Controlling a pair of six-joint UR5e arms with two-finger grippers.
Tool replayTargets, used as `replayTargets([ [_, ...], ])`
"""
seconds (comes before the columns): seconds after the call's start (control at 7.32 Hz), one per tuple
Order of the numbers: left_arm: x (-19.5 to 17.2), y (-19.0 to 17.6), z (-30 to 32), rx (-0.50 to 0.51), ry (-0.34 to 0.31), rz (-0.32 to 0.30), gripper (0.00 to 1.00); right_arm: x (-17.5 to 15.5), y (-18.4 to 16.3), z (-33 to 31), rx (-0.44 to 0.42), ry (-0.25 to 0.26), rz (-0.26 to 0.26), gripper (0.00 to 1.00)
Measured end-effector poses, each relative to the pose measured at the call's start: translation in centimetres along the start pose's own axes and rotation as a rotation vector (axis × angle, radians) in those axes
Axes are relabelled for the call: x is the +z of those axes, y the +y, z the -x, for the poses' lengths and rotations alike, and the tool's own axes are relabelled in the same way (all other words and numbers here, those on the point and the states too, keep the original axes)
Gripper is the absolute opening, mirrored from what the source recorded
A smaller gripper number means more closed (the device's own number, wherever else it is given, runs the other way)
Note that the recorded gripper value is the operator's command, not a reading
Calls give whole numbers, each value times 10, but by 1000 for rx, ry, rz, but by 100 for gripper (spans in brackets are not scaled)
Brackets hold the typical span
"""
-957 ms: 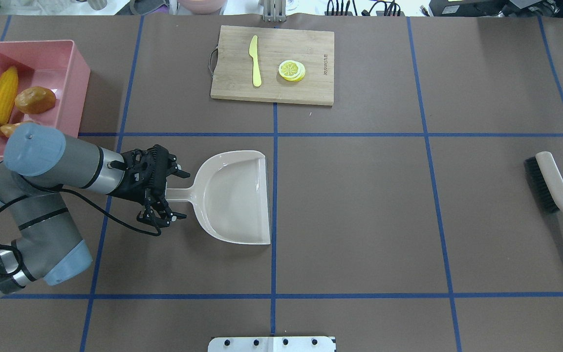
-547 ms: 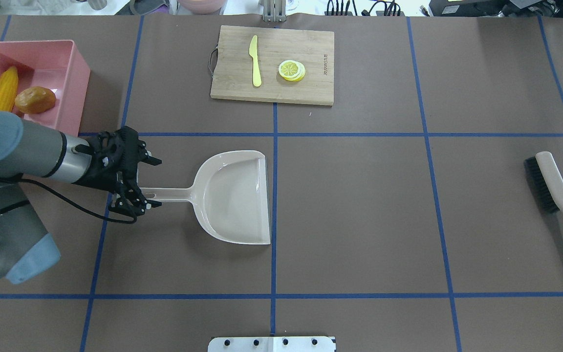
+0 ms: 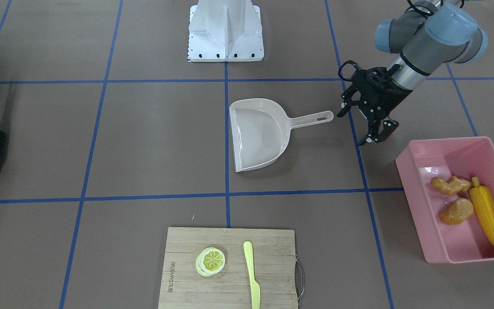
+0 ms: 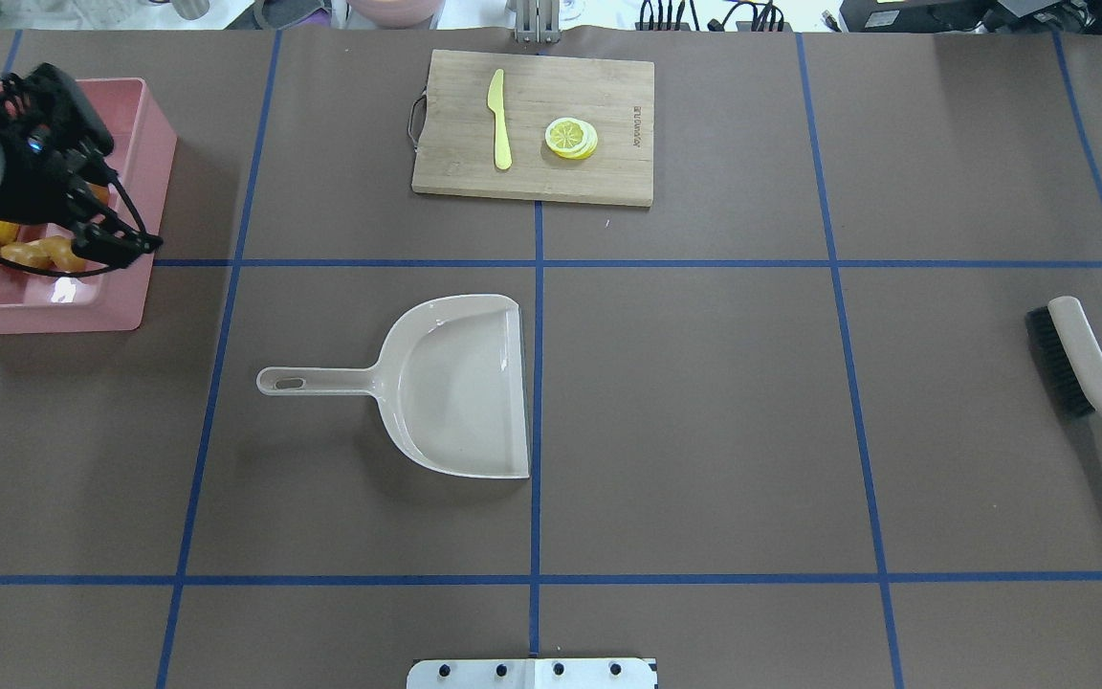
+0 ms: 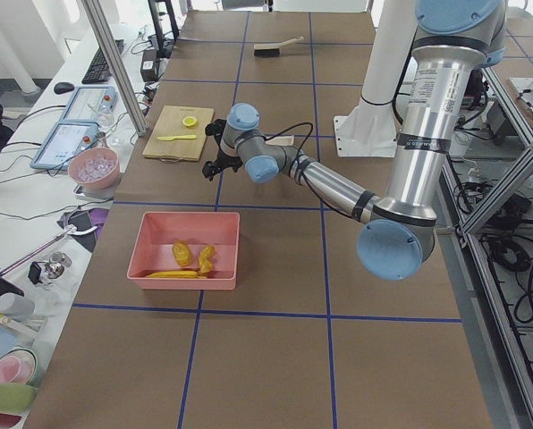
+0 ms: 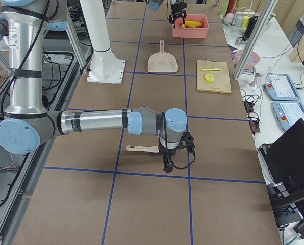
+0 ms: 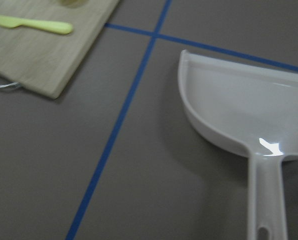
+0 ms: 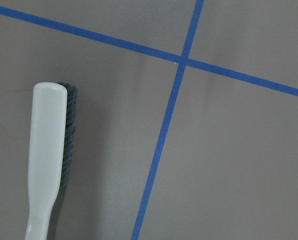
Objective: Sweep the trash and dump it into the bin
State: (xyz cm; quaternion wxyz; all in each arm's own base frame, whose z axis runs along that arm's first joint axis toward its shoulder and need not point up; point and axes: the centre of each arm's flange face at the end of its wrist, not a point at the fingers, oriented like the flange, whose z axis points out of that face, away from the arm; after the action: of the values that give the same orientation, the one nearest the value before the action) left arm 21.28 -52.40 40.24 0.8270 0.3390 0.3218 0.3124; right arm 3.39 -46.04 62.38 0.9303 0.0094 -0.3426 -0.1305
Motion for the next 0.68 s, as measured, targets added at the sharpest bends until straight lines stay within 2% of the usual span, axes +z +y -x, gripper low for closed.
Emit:
replayTargets([
  [0.27, -37, 66, 87, -287, -135, 132, 98, 1, 2, 0, 2, -1, 3, 100],
  [0.41, -60, 108, 124, -432, -155, 175, 98, 0, 1, 0, 1, -3, 0, 100],
  [0.55, -79, 153, 161, -577, -132, 197, 98, 0, 1, 1, 1, -4, 0, 100],
  [0.68, -91, 198, 194, -716, -70, 202, 98, 0, 2, 0, 2, -4, 1, 100],
])
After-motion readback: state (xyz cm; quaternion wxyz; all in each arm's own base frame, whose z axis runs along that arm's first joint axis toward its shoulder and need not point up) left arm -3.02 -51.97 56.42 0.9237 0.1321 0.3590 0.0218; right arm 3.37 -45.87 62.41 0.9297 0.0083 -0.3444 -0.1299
